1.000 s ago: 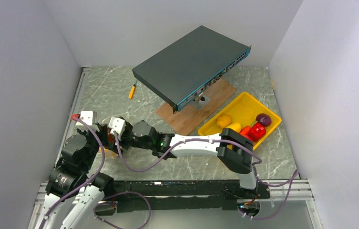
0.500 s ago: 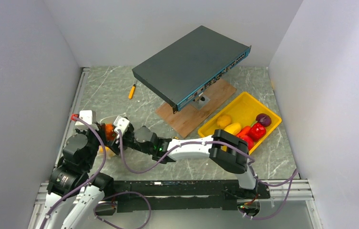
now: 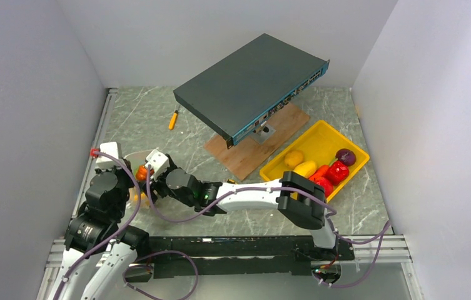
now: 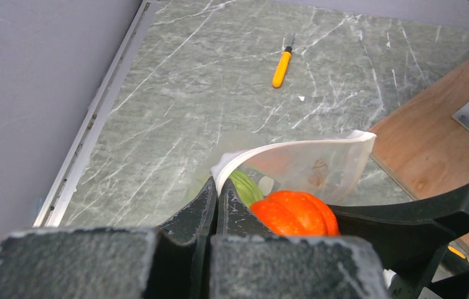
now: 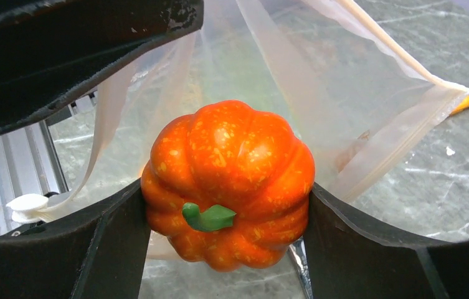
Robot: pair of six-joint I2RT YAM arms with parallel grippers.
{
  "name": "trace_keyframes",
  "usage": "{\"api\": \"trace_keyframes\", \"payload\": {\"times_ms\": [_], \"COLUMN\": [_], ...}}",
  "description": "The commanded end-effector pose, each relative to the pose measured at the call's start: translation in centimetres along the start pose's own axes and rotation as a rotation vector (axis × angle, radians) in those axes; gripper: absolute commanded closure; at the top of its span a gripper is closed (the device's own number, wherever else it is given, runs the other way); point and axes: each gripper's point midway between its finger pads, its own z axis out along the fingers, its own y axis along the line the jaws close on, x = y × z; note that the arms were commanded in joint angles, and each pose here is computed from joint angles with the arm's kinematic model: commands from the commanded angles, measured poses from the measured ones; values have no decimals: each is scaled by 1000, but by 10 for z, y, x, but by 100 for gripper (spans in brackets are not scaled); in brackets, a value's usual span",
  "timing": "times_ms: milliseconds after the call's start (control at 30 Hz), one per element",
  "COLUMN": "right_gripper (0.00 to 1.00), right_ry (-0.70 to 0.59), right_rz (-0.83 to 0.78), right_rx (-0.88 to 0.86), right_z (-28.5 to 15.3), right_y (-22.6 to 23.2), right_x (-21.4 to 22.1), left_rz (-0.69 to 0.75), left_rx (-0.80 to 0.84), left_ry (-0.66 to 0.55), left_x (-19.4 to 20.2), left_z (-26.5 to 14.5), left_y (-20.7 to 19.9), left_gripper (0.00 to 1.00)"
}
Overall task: Place the food in the zip-top bag and seal the zipper
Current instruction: Place the fake vegetable in the zipper food storage bag.
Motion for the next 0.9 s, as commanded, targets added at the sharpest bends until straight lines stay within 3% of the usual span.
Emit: {"api": "trace_keyframes", "payload": {"times_ms": [0,267,400,500,633,867], "right_gripper": [94,96,98,99,100,99], "right_ry": [115,257,307,275,255,201], "right_rz": [82,64,101,260,321,194], "right_rx": [431,407,144,-42,-129,-238], "right_z": [-1,0,-17,-51,-82,-89], "right_y": [-112,-124,-105,-96,-84,-26], "right_x": [33,57,60,43,24,12], "left_rz": [-61,-59,-111,-191,-152,-84], "left_rx": [175,118,38,-35,52,225], "left_ry": [-35,14,64,177,235,240], "left_x": [-15,-6,5,15,4,31], "left_z": [-15,-6,1,-2,-10,-6], "left_y": [-28,-24,-17,-14,-29,-54], "left_gripper": [100,100,100,100,100,100]}}
